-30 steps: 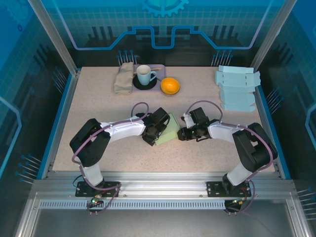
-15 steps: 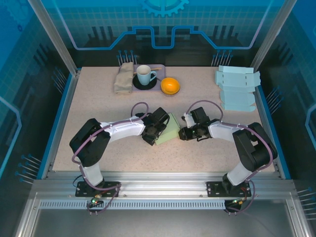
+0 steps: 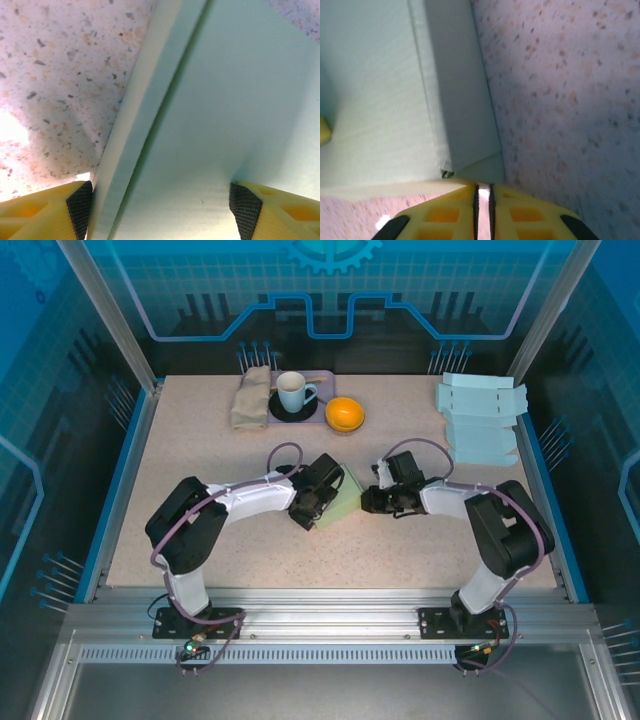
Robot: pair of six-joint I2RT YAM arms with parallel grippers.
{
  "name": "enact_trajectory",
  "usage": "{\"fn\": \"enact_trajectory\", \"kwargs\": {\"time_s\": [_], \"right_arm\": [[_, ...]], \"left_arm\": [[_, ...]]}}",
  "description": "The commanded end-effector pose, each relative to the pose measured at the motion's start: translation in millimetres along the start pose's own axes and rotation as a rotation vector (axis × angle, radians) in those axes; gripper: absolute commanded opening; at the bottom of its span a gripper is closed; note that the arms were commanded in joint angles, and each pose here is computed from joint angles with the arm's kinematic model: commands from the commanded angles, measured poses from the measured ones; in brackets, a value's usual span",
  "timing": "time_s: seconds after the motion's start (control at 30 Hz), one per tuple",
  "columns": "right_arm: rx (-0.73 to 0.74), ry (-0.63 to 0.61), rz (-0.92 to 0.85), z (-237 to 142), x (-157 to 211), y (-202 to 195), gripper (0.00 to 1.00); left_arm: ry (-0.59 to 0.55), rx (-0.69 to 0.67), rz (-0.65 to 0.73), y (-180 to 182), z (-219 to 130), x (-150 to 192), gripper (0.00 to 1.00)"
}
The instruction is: Fold the paper box
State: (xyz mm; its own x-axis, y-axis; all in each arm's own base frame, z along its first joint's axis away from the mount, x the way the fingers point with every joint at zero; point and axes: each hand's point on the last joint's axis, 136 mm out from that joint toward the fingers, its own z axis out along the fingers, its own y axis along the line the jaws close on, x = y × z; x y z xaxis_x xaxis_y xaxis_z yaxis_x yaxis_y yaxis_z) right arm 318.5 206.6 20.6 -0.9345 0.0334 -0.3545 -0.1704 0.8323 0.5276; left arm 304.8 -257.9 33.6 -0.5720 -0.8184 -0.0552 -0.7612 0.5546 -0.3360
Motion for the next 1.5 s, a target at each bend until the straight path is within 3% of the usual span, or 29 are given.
{"fn": "enact_trajectory", "kwargs": {"time_s": [0.0,0.2,0.47,0.7,0.93,1.1,1.2,1.47], "right_arm": [[-0.184,-0.122,0.092,11.5,-33.0,28.9,0.15],[-0.241,-0.214,0.15,10.8,-41.2,27.7,0.16],[-0.106,-0.138,0.136,-3.2,-34.8,3.8,0.16],[-0.064,-0.084,0.174,-12.9,-27.0,-18.9,0.16],[-0.04,-0.06,0.177,-27.8,-27.7,-25.5,0.14],[-0.05,-0.039,0.207,-29.0,-28.2,-21.1,0.09],[-0.053,-0.029,0.224,-26.0,-31.1,-20.8,0.04],[-0.059,-0.013,0.241,-15.3,-38.8,-22.2,0.03]], "left_arm": [[0.112,-0.227,0.124,59.2,33.6,25.7,0.74],[0.207,-0.206,0.191,49.9,34.1,47.9,0.74],[0.131,-0.149,0.365,19.7,-4.4,22.9,0.79],[0.085,0.034,0.556,-22.5,-43.1,13.2,0.83],[0.101,0.248,0.703,-62.1,-77.5,-22.5,0.85],[0.164,0.421,0.875,-92.8,-68.8,-37.8,0.82],[0.143,0.397,0.984,-99.4,-52.7,-43.3,0.81],[0.208,0.402,0.989,-110.1,-8.5,-41.2,0.76]]}}
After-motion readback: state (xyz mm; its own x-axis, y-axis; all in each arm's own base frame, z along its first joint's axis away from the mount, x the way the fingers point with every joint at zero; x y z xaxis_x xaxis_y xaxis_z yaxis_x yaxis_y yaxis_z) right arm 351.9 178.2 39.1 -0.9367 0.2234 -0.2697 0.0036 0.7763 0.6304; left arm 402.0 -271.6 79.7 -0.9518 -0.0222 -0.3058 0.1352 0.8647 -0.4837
